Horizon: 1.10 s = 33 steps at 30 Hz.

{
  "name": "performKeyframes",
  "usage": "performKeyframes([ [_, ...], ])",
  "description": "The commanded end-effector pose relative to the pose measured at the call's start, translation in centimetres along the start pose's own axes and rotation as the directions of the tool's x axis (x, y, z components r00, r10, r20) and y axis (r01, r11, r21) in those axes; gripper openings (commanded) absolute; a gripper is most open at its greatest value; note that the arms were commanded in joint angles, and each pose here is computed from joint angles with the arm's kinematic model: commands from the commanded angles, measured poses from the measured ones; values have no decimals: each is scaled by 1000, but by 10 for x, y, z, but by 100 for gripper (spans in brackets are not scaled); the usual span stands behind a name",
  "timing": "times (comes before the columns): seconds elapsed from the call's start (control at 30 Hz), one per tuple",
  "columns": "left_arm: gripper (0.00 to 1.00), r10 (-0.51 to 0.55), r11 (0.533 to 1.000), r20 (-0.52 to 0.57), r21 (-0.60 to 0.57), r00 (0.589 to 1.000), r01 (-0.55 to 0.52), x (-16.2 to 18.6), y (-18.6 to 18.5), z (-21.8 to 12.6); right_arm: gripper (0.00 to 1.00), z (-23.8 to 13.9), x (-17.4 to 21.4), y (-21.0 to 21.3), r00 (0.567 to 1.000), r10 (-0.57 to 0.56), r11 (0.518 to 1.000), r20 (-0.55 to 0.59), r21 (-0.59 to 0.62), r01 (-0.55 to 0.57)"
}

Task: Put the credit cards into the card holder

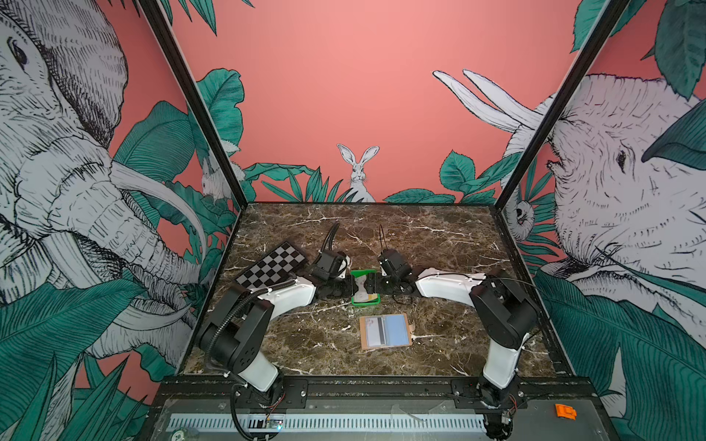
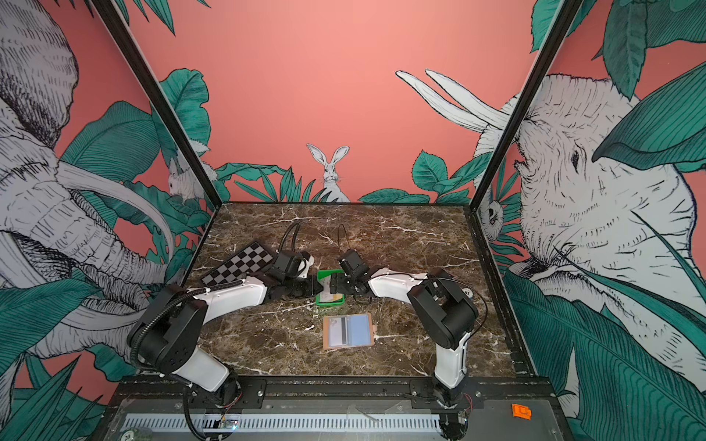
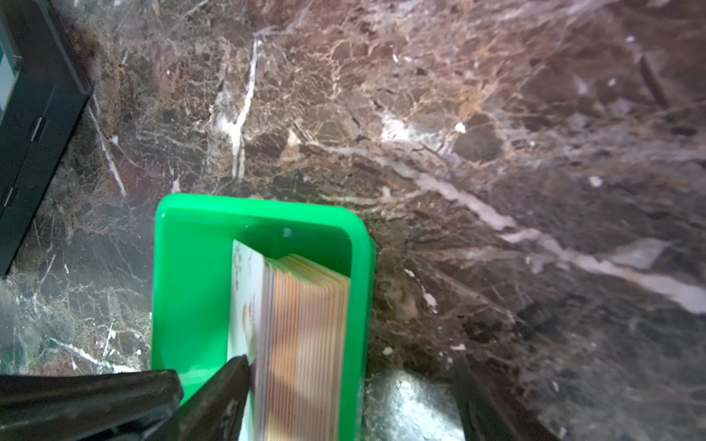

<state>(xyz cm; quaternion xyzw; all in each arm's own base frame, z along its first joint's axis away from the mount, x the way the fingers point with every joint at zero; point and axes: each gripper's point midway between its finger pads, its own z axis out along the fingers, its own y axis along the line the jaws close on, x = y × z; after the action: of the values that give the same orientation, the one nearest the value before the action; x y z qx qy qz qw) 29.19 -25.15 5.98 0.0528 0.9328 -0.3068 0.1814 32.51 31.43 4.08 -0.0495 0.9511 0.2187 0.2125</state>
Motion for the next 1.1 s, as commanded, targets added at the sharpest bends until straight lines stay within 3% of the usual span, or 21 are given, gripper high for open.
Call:
performKeyframes([
  [0.0, 15, 8, 1000, -3, 0, 1000, -8, -4, 0, 1, 81, -11, -4, -10, 1000, 9, 999, 21, 34, -10],
  [0.43, 16, -23, 999, -37, 22, 999, 23, 0, 0, 14, 81, -24, -9, -16, 999, -14, 998, 40, 65, 11],
  [0.7, 17, -38, 999, -43, 38, 998, 39, 1, 0, 19, 80, -27, -10, -4, 999, -21, 1000, 37, 8, 20],
  [1.07, 17, -33, 998, 16, 51, 999, 32, -8, -12, -4, 80, -12, 2, -3, 1000, -1, 1000, -26, 4, 2],
])
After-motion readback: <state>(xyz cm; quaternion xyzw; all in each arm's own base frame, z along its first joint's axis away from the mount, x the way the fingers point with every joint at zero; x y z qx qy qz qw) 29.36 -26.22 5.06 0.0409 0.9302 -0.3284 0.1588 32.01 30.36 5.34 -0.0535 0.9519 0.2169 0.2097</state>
